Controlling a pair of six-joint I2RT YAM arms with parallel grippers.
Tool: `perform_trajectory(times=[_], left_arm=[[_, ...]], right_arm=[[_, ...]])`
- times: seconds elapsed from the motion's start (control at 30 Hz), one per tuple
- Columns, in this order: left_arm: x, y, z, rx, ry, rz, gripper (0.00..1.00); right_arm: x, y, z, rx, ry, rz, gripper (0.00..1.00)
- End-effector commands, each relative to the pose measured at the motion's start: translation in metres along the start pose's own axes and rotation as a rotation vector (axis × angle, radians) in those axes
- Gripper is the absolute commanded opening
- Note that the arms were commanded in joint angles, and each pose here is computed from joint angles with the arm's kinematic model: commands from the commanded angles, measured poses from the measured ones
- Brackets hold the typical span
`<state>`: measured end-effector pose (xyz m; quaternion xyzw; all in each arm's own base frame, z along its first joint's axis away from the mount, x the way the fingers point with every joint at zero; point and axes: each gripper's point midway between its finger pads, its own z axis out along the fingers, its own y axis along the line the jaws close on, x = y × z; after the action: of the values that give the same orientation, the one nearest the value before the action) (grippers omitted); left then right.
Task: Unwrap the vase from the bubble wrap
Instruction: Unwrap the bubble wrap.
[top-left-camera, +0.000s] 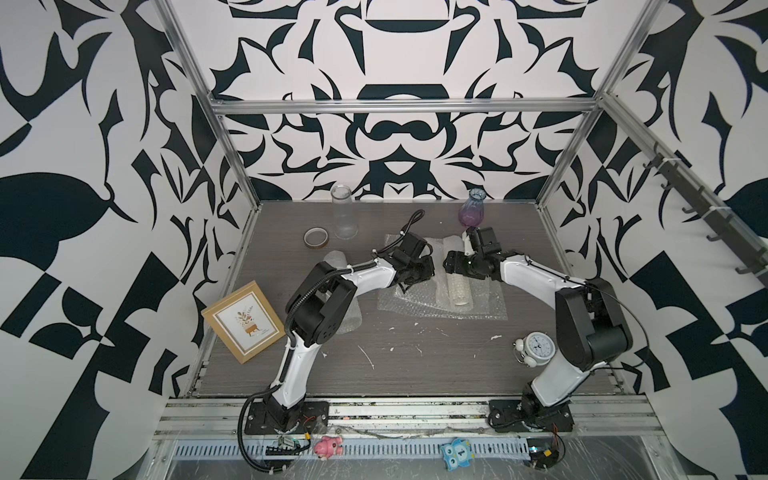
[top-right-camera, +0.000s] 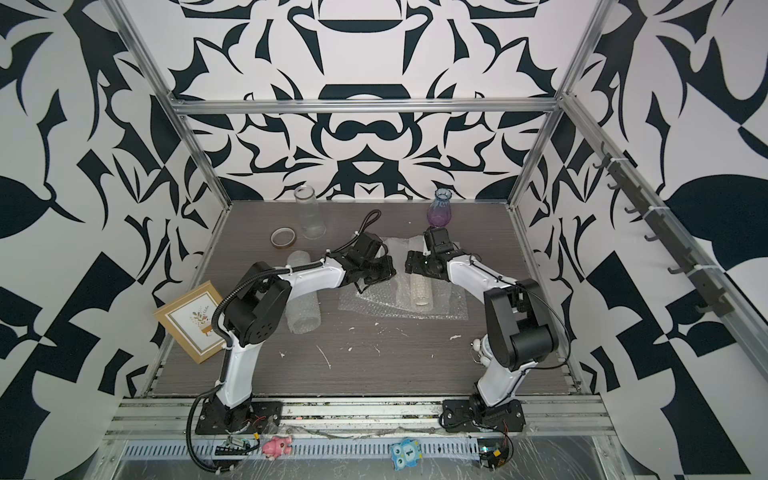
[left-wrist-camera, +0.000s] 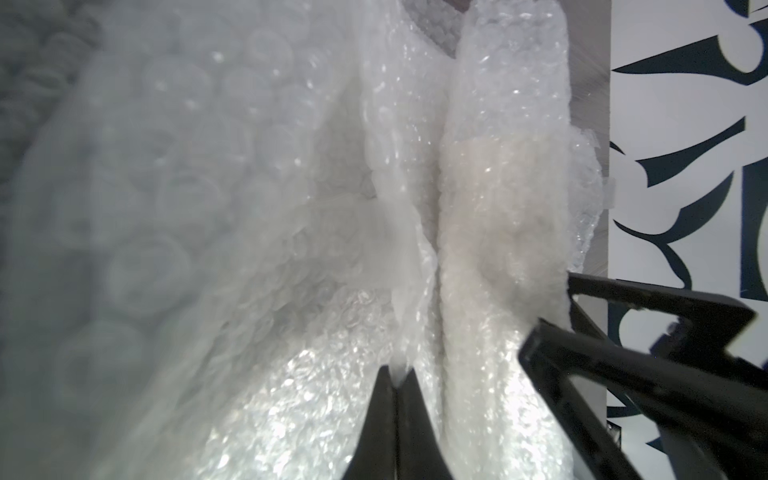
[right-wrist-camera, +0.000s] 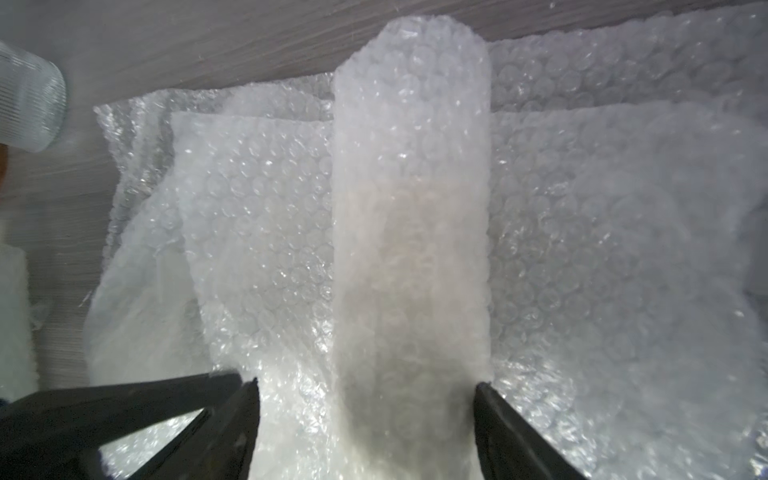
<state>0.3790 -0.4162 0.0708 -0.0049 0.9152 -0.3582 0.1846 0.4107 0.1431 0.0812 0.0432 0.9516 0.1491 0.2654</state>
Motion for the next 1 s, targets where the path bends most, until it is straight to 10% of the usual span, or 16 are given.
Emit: perform_trajectory(times=[0.0,0.27,0.47,0.97], left_arm=[[0.002,0.000,0.005,0.027,0.011,-0.004,0.00],[0.001,-0.004,0.005,0.048,0.018,0.013,0.00],[-0.002,-0.011,0.003,0.072,0.022,0.023,0.00],[-0.018,-0.041,-0.043,0.167,0.023,0.073,0.00]], right_arm=[[-0.006,-0.002,0.001,0.060,0.015,-0.054,0.82],[0.002,-0.008,0.028,0.126,0.079,-0.074,0.70],[-0.005,-0.005,0.018,0.129,0.051,-0.076,0.35],[-0.040,0.028,-0.047,0.086,-0.075,-0.092,0.30]])
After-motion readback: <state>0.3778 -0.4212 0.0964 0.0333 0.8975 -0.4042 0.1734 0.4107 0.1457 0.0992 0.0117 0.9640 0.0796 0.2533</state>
